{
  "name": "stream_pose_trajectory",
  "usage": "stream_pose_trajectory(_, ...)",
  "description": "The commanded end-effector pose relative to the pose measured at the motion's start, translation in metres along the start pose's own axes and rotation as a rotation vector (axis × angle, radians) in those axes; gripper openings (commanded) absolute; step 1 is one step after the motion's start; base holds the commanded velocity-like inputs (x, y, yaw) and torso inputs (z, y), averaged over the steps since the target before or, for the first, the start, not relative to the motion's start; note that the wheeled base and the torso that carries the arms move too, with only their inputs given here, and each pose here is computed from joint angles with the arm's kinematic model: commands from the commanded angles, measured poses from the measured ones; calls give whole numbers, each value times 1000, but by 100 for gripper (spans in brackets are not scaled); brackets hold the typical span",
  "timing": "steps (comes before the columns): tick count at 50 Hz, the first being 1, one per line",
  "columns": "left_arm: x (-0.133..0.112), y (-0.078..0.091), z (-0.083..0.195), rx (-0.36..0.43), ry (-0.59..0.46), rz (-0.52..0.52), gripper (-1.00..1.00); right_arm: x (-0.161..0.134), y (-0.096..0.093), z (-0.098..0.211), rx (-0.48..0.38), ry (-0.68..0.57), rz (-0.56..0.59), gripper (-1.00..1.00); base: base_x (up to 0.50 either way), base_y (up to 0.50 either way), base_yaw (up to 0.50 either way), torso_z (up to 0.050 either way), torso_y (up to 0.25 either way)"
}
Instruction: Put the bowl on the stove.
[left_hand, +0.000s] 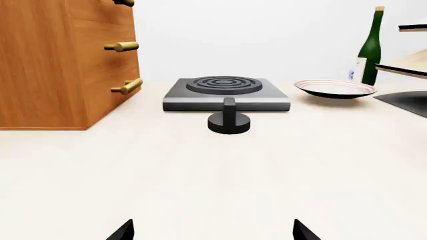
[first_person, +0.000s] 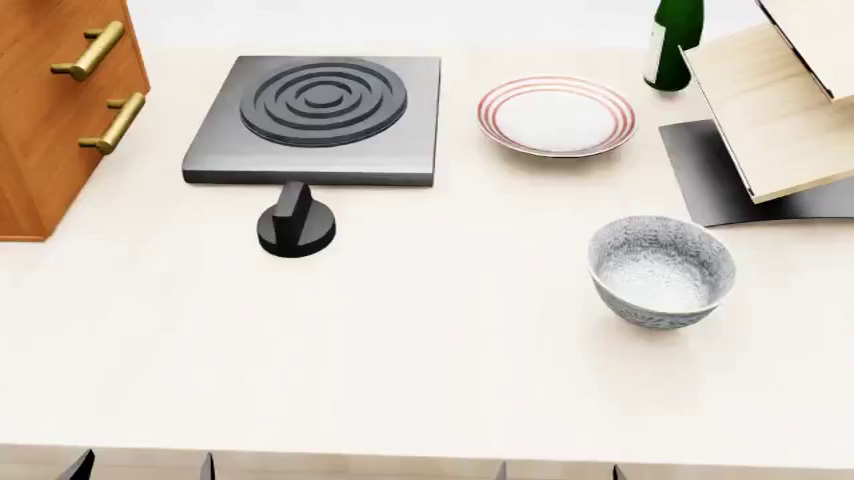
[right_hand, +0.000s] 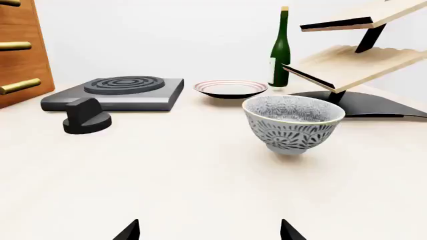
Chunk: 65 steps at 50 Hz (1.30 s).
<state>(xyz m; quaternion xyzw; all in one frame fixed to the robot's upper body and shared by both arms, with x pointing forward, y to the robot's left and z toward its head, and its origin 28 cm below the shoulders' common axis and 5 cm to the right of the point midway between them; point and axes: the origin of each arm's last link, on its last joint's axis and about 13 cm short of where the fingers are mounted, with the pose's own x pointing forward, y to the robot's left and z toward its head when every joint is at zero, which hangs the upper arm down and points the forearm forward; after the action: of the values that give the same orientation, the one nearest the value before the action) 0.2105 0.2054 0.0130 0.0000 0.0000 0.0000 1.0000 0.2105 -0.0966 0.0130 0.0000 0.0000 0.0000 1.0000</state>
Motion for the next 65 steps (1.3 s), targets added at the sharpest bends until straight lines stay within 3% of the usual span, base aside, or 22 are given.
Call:
stream_pose_trajectory(1, 0, 0, 0, -4, 1, 0, 100, 0, -1, -1, -2, 8, -5, 100, 0, 0, 0, 0, 0)
stream_pose_trajectory(16, 0, 1, 3, 8, 4, 15, 100, -1, -1, 0, 1, 14, -4, 100, 0, 0, 0, 0, 0)
stream_pose_trajectory(17, -4, 0, 9, -21, -59, -40, 100, -2, -1, -1, 2, 51, 3, 100, 0, 0, 0, 0, 0)
stream_pose_trajectory(18, 0, 1, 2, 10, 16, 11, 100, -1, -1, -1, -2, 14, -2, 100, 0, 0, 0, 0, 0)
stream_pose_trajectory(24, 3, 11, 29, 17, -101, 29, 100, 14, -16, 29, 42, -29, -41, 100, 0, 0, 0, 0, 0)
stream_pose_trajectory(27, 4, 15, 40, 10, -148, 54, 100, 24, -29, 53, 85, -72, -91, 100, 0, 0, 0, 0, 0)
stream_pose_trajectory(34, -3, 25, 95, 1, -411, 39, 100, 32, -58, 111, 94, -182, -72, 100, 0, 0, 0, 0, 0)
stream_pose_trajectory(36, -5, 27, 106, 18, -453, 36, 100, 33, -66, 123, 56, -210, -63, 100, 0, 0, 0, 0, 0)
stream_pose_trajectory(38, -9, 29, 118, 26, -509, 10, 100, 33, -75, 136, 70, -224, -59, 100, 0, 0, 0, 0, 0)
stream_pose_trajectory(39, -12, 32, 130, 40, -554, 8, 100, 34, -88, 147, 52, -243, -80, 100, 0, 0, 0, 0, 0)
stream_pose_trajectory(50, -37, 41, 191, 60, -772, -38, 100, 19, -141, 184, -4, -267, -48, 100, 0, 0, 0, 0, 0)
stream_pose_trajectory(56, -50, 47, 219, 96, -858, -14, 100, 2, -167, 200, -109, -215, -6, 100, 0, 0, 0, 0, 0)
stream_pose_trajectory(65, -64, 59, 241, 167, -946, 34, 100, -23, -198, 216, -132, -226, -82, 100, 0, 0, 0, 0, 0)
